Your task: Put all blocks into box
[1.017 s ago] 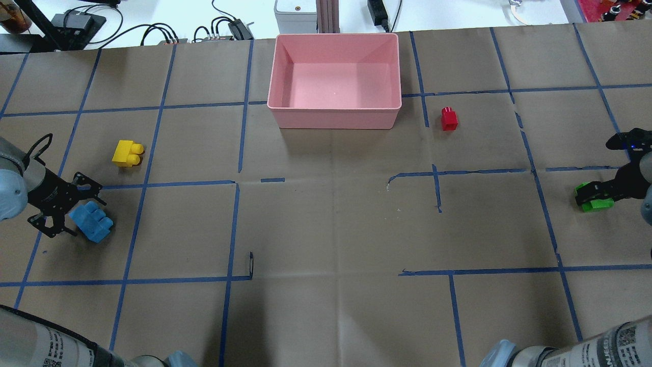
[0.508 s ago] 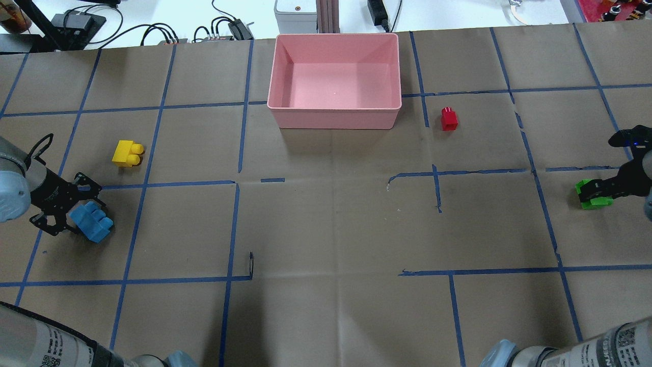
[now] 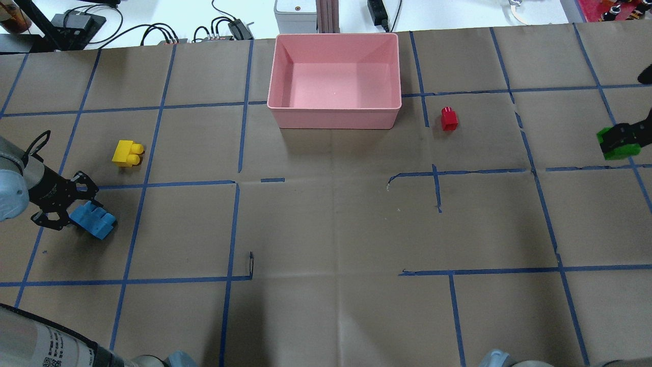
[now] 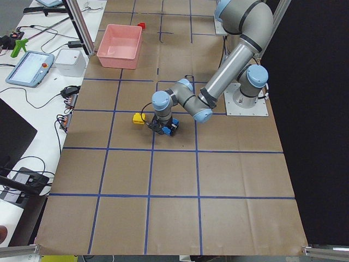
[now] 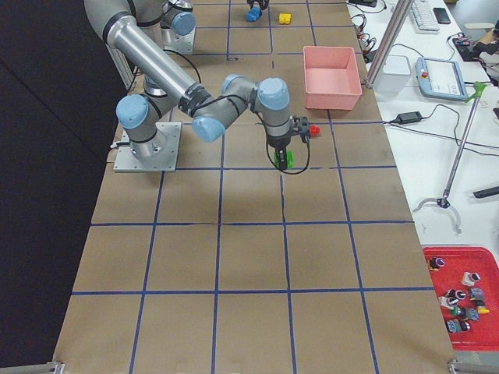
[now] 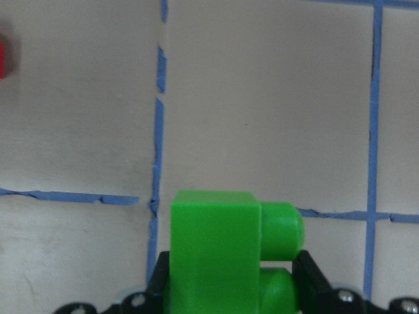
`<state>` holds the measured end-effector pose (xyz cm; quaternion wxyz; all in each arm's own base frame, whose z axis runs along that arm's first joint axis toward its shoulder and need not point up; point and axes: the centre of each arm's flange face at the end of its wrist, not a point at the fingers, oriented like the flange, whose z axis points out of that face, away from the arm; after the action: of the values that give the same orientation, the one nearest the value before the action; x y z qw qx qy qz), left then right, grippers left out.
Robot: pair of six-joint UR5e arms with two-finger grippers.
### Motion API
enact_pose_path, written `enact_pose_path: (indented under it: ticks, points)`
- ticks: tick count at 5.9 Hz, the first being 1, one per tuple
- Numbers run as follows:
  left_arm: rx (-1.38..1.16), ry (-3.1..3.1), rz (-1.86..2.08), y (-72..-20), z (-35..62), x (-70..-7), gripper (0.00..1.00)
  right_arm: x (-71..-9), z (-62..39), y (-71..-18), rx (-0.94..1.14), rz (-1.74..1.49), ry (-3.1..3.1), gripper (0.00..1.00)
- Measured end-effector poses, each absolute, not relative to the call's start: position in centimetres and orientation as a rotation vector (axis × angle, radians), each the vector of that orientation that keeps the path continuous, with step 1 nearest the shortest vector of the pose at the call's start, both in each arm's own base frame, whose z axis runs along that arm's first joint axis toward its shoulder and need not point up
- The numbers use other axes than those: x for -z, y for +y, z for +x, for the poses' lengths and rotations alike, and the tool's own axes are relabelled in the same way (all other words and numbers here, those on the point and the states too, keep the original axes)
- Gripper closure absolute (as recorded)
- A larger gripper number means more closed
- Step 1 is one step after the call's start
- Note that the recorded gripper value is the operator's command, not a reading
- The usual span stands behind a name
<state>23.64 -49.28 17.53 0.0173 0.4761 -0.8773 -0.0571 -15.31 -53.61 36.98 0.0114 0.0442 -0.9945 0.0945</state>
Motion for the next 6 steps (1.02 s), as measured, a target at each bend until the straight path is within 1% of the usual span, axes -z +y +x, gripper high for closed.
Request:
enact_pose_path:
  ticks: [1, 2, 3, 4, 5, 6]
  points:
    - [0.173, -2.709, 1.47, -49.4, 23.5, -17.7, 0.79, -40.1, -9.1, -57.1, -0.324, 0.193, -3.107, 0.96]
    - [0.171, -2.694, 1.464, -49.5, 23.4, -17.8, 0.8, -41.8, -1.2, -60.8, -0.357, 0.257, -3.117, 0.96]
    - [0.15, -2.688, 1.462, -49.8, 23.5, -18.4, 0.81, -42.0, 6.6, -64.3, -0.388, 0.272, -3.144, 0.96]
    - [0.095, -2.69, 1.456, -50.4, 23.7, -20.9, 0.82, -41.3, 14.2, -67.7, -0.419, 0.247, -3.176, 0.95]
    - [0.039, -2.71, 1.415, -51.3, 23.8, -25.1, 0.82, -40.0, 21.1, -70.6, -0.47, 0.195, -3.202, 0.93]
    - [-0.005, -2.758, 1.309, -53.0, 23.6, -29.7, 0.82, -38.3, 27.0, -72.4, -0.542, 0.115, -3.229, 0.55]
